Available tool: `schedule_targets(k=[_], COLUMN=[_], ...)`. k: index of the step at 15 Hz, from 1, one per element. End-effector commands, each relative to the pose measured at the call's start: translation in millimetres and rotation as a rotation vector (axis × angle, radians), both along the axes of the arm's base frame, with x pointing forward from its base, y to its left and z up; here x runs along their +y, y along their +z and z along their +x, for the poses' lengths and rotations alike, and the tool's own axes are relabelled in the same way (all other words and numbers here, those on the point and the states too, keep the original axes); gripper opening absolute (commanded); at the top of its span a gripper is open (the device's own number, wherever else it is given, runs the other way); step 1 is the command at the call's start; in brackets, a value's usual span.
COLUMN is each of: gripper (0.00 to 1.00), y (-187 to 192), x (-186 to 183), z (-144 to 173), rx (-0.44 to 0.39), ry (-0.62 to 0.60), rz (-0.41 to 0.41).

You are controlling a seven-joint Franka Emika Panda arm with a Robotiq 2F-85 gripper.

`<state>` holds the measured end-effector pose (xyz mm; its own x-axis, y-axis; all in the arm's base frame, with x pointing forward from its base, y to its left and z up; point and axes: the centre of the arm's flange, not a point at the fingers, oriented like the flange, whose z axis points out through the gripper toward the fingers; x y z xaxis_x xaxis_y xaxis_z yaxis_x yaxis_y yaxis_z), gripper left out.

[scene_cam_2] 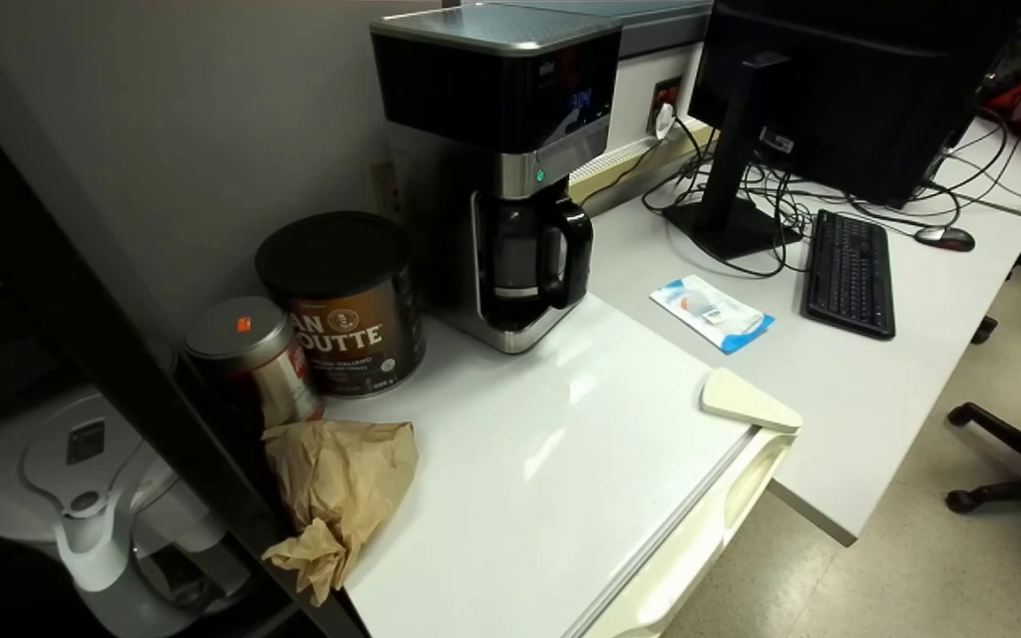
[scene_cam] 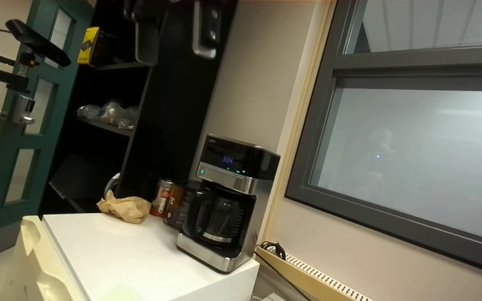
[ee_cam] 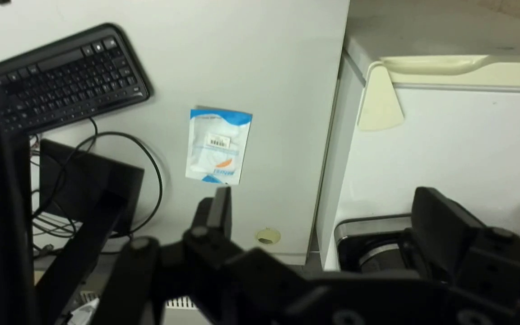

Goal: Press a button on the coffee maker

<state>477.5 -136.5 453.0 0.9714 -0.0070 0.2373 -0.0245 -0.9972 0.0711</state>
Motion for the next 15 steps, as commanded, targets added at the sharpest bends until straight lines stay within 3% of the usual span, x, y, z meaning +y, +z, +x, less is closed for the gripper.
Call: schedule_targets(k=[1,11,15], gripper=[0.74,0.01,0.00], y=[-10.8,-49.1,-67.6], x=[12.5,39.7,54.4], z=[66.8,182.6,215.6], rx=[-0.053,-0.155,-0.174], ry=[0.029,0.081,0.100], rz=[-0.043,-0.061,-0.059])
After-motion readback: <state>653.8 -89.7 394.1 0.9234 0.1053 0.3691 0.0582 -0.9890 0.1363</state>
